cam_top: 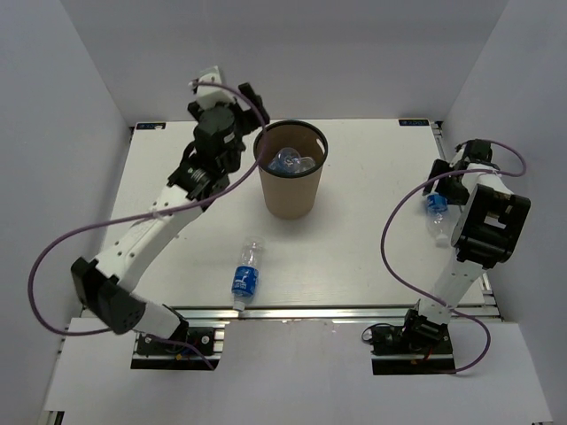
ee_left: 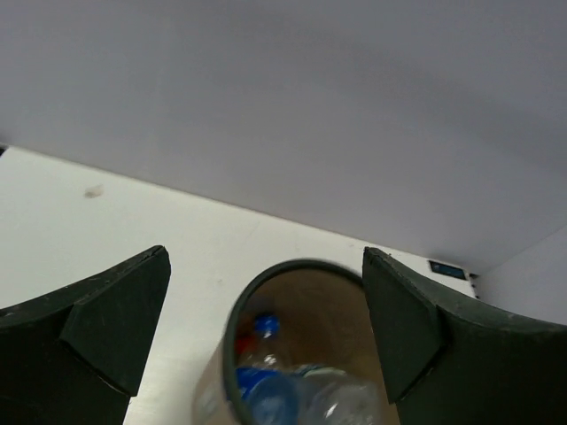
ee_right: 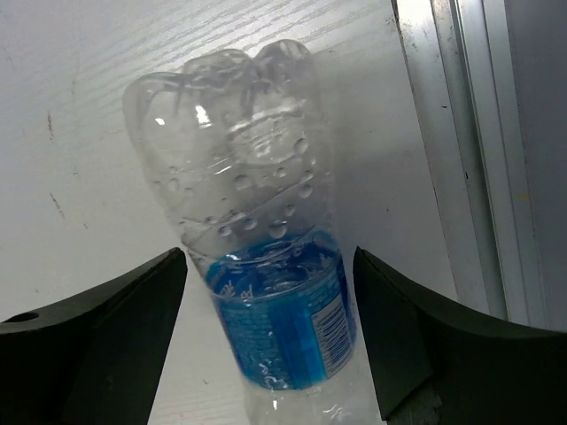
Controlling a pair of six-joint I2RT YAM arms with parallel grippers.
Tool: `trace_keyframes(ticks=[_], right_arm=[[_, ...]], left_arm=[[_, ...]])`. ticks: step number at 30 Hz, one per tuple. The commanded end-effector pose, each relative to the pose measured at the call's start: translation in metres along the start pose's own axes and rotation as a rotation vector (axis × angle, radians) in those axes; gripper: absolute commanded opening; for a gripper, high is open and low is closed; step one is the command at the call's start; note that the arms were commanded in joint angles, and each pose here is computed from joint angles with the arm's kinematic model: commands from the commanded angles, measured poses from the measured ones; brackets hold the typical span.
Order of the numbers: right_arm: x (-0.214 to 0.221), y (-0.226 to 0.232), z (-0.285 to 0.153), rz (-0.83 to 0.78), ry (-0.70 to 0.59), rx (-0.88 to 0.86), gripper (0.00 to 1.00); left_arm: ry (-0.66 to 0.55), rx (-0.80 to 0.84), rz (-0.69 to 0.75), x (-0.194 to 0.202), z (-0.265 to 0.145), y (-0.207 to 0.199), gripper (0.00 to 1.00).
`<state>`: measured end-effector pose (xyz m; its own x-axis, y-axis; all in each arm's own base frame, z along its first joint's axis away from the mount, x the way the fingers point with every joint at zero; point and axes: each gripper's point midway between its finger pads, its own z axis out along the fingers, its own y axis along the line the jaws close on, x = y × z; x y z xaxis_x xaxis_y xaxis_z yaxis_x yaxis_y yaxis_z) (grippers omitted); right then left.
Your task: Put the plastic bottles in the bin
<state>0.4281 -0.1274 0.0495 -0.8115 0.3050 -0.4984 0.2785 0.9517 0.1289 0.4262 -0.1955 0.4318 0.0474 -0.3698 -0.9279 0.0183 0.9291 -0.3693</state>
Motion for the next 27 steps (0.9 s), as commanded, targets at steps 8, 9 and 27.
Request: trace_keyframes(ticks=[8,9,27], right_arm=[[0.004,-0.009,0.004,-0.014,-0.008,0.127,0.45],[0.002,-0.010,0.002,-0.016,-0.021,0.145,0.38],[-0.093,0.265,-0.218,-0.480,-0.633,-0.572,0.13]], left_arm=[[0.001,-0.269,-0.078,0.018,-0.073,0.100,0.98],[-0.008,-0.296,-0.083,0.017,-0.081,0.111,0.98],[0.280,-0.401,-0.079,0.135,-0.119,0.159,0.98]])
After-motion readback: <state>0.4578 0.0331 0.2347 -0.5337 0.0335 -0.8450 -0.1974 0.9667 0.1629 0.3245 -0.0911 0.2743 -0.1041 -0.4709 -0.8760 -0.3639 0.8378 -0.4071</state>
